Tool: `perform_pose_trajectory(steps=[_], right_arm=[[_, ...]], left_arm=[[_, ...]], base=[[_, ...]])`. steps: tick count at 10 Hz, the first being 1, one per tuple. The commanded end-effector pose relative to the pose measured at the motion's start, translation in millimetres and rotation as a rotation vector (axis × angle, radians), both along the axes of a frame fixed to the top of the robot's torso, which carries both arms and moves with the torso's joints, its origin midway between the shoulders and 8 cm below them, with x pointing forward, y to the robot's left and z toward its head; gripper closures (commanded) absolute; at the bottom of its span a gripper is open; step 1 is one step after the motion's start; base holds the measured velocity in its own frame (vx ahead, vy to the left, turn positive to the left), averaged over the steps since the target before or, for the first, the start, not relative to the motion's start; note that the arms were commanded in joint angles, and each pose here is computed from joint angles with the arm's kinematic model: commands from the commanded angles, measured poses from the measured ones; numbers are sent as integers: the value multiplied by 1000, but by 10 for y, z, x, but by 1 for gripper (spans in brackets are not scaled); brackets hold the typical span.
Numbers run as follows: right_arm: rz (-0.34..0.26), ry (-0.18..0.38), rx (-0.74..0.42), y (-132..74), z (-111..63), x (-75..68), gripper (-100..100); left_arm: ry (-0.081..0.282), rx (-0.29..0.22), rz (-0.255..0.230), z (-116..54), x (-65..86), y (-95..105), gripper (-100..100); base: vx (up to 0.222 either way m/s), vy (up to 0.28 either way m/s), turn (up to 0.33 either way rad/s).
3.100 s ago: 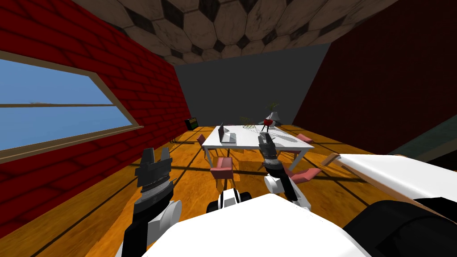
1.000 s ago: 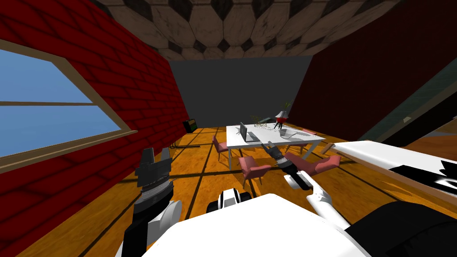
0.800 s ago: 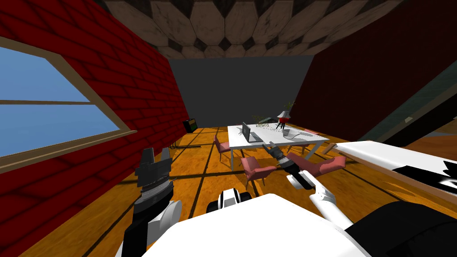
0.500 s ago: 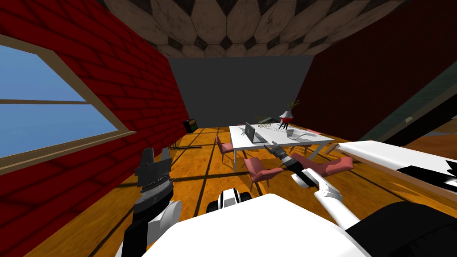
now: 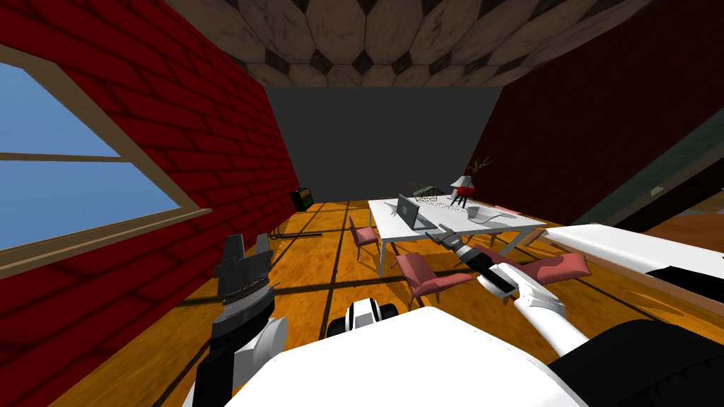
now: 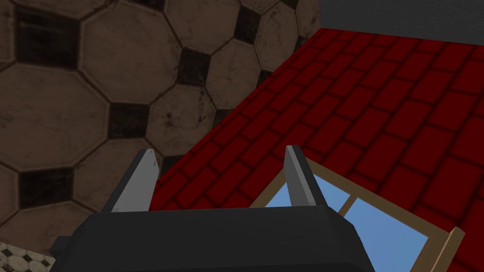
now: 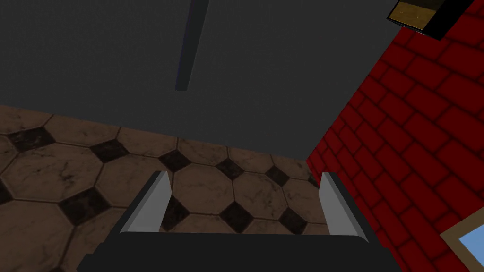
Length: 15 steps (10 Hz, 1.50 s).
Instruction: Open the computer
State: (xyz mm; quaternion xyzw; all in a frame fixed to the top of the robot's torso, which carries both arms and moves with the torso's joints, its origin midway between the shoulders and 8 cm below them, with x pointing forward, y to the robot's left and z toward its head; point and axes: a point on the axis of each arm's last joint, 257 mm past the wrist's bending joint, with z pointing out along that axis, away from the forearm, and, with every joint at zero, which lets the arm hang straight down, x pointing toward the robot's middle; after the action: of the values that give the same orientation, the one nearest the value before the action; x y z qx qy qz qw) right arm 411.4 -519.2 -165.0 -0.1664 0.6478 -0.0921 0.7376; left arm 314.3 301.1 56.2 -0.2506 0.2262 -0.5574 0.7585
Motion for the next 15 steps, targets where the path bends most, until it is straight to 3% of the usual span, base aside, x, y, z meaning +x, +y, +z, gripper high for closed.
perform_pose_trajectory(steps=[1, 4, 5, 8, 11, 15], right_arm=[[-36, 41, -91, -258, -24, 8, -100], [-113, 127, -296, -813, -27, -35, -100], [-115, 133, -309, -859, 4, -37, -100], [-182, 208, -492, -1377, 132, -106, -100], [-202, 229, -543, -1523, 188, -129, -100], [-257, 288, -681, -1920, 380, -204, -100]], left_arm=[[0, 0, 0, 0, 0, 0, 0], [0, 0, 0, 0, 0, 0, 0], [0, 0, 0, 0, 0, 0, 0], [0, 0, 0, 0, 0, 0, 0], [0, 0, 0, 0, 0, 0, 0], [0, 0, 0, 0, 0, 0, 0]], base=[[95, 94, -12], [172, 151, -12], [146, 132, -3], [150, 123, 0], [109, 63, 1], [117, 57, 5]])
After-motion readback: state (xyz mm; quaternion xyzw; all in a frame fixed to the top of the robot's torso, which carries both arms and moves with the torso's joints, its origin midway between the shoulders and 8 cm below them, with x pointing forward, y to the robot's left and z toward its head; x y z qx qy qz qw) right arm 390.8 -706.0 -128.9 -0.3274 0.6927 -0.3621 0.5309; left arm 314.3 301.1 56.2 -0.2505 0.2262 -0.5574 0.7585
